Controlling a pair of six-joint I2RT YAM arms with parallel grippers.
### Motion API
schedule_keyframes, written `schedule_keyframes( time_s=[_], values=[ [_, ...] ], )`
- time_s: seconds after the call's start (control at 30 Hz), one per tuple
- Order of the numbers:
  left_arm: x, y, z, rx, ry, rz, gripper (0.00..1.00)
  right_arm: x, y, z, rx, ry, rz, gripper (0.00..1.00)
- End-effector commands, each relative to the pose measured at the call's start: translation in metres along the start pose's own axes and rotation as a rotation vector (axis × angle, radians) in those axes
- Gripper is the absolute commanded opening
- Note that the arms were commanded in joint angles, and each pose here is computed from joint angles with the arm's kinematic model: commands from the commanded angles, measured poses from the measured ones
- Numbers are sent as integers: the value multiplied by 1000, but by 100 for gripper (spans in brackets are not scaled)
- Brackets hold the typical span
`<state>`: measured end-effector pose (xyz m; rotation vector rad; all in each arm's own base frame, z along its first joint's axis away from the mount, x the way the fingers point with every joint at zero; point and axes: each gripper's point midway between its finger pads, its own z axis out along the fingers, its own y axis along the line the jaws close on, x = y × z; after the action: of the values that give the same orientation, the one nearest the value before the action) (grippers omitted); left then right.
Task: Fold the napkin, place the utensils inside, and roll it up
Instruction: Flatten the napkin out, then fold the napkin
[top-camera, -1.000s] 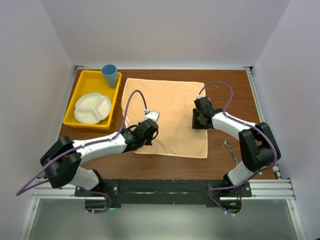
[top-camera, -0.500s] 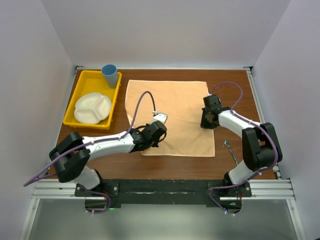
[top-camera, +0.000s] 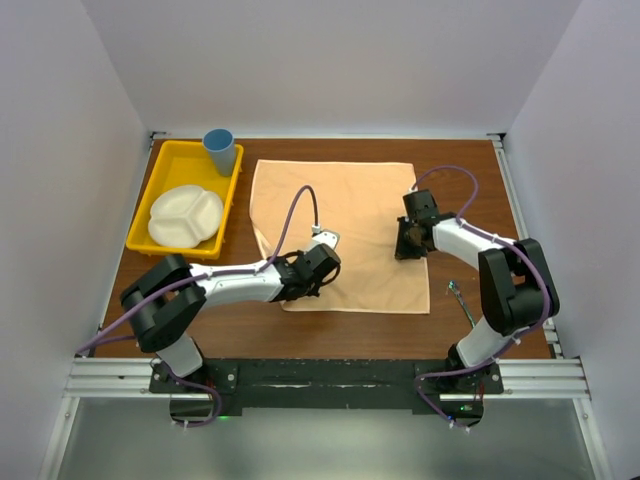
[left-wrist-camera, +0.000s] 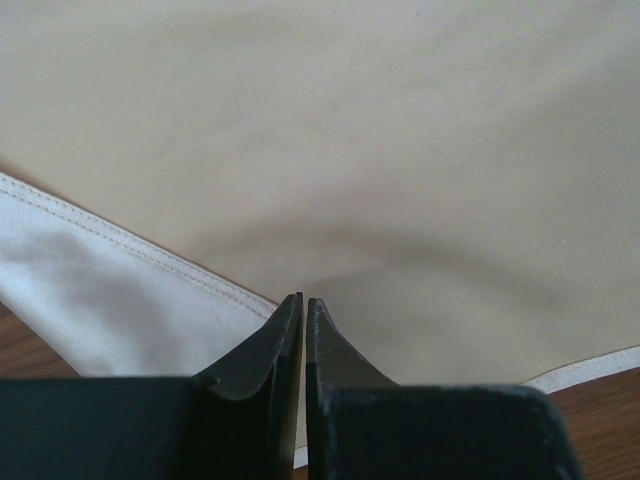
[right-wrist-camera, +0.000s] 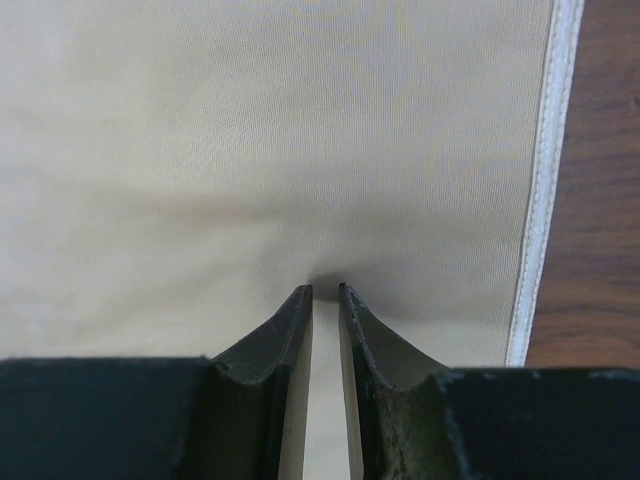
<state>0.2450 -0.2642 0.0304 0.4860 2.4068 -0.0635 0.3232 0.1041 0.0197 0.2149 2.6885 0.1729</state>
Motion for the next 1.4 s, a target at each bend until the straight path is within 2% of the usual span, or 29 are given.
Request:
schedule_keyframes(
  time_s=[0.0,0.13,0.3,0.37,0.43,0.47,0.5,0.57,0.6,0.67,0.7,0.77,0.8,0.9,1.07,1.17,1.37],
  values=[
    [2,6,2,-36,-12,-15,8,-8,-5,7,25,-13,30,21],
    [14,16,3,-60,18,-55,1,-9,-11,8,36,-5,38,20],
    [28,40,-11,-122,36,-141,0,-13,-25,9,84,-13,38,21],
    [38,75,-24,-261,52,-223,0,-16,-33,9,104,-16,40,21],
    [30,107,-46,-365,-8,-375,0,-18,-46,8,161,-20,44,21],
    [34,117,-58,-388,-5,-391,0,-23,-49,5,178,-32,35,21],
    [19,122,-74,-359,-76,-451,0,-27,-50,1,188,-51,30,21],
    [9,119,-86,-282,-136,-484,0,-33,-38,-6,150,-74,-12,22],
    [-3,115,-99,-210,-183,-511,0,-33,-22,-11,123,-84,-53,23],
    [-12,115,-110,-175,-224,-513,3,-40,5,-31,95,-126,-139,28],
    [-17,118,-118,-162,-249,-521,4,-31,36,-40,50,-137,-228,42],
    [-23,132,-134,-219,-271,-538,7,-27,80,-63,-57,-169,-312,54],
    [-35,143,-147,-258,-321,-568,9,-12,112,-73,-135,-173,-383,60],
    [-41,165,-171,-314,-399,-627,10,28,184,-96,-376,-156,-531,69],
    [-52,186,-213,-264,-569,-738,13,95,249,-91,-495,-48,-747,71],
    [-58,191,-230,-217,-641,-764,18,113,276,-90,-544,-41,-808,72],
    [-53,195,-238,-215,-627,-760,18,133,310,-92,-641,-16,-848,74]
  ],
)
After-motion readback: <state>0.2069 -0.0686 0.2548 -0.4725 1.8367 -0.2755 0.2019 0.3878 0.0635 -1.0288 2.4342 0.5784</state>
